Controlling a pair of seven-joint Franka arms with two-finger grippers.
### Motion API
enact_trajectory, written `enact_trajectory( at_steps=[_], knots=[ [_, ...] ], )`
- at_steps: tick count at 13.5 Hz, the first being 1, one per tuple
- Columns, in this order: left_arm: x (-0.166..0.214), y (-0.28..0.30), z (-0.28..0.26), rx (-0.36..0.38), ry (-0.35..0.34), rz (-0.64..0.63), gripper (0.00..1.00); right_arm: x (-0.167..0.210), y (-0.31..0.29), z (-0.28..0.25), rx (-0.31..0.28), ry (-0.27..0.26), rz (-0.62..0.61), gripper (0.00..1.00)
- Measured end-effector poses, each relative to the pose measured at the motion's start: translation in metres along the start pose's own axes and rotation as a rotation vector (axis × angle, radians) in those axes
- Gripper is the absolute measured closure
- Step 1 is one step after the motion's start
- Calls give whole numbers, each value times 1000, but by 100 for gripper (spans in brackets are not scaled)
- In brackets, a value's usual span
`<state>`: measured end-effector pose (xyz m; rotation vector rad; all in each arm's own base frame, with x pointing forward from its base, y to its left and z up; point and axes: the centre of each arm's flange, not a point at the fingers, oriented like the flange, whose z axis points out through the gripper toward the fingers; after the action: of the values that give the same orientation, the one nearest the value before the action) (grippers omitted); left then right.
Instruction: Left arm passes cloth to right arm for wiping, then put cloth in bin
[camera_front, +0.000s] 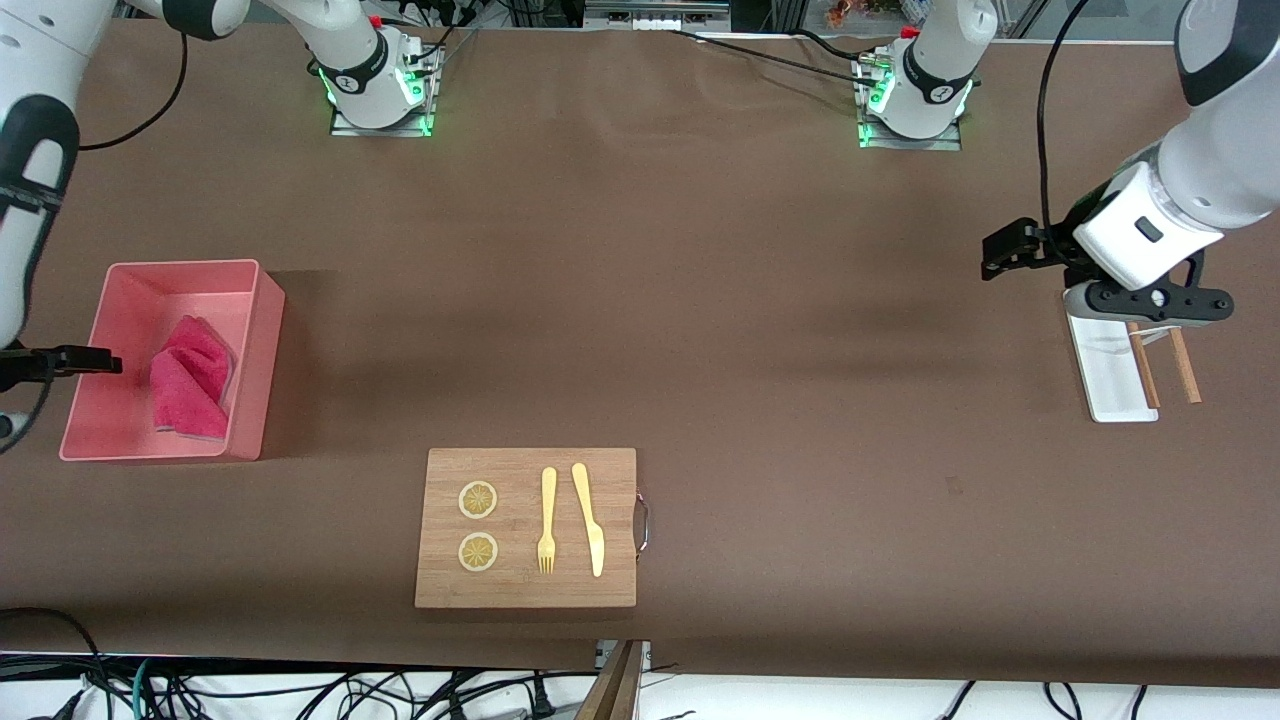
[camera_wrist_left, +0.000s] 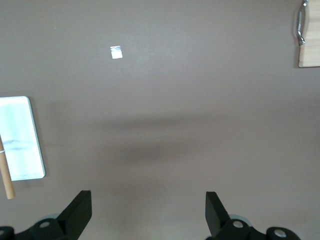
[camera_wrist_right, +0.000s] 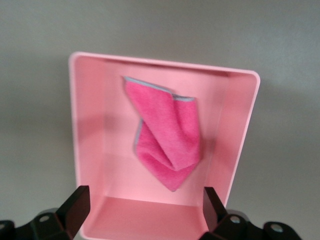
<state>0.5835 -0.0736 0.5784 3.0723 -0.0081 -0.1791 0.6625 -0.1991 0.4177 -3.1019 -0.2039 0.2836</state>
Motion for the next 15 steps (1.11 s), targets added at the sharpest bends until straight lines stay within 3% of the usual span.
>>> enact_trajectory(
  at_steps=[2,5,9,12,15],
  knots=[
    [2,-20,-1,-3,0,-34,0,-12,-14,-32,28,23,-13,0],
    [2,-25,0,10,-8,-41,0,-28,-62,-82,0,8,-37,0],
    [1,-27,0,45,-10,-42,0,-45,-138,-126,47,1,113,0],
    [2,-46,1,60,-11,-74,0,-59,-152,-142,1,11,102,0],
    [4,-75,0,54,-12,-104,0,-84,-160,-179,-57,66,84,0]
  ],
)
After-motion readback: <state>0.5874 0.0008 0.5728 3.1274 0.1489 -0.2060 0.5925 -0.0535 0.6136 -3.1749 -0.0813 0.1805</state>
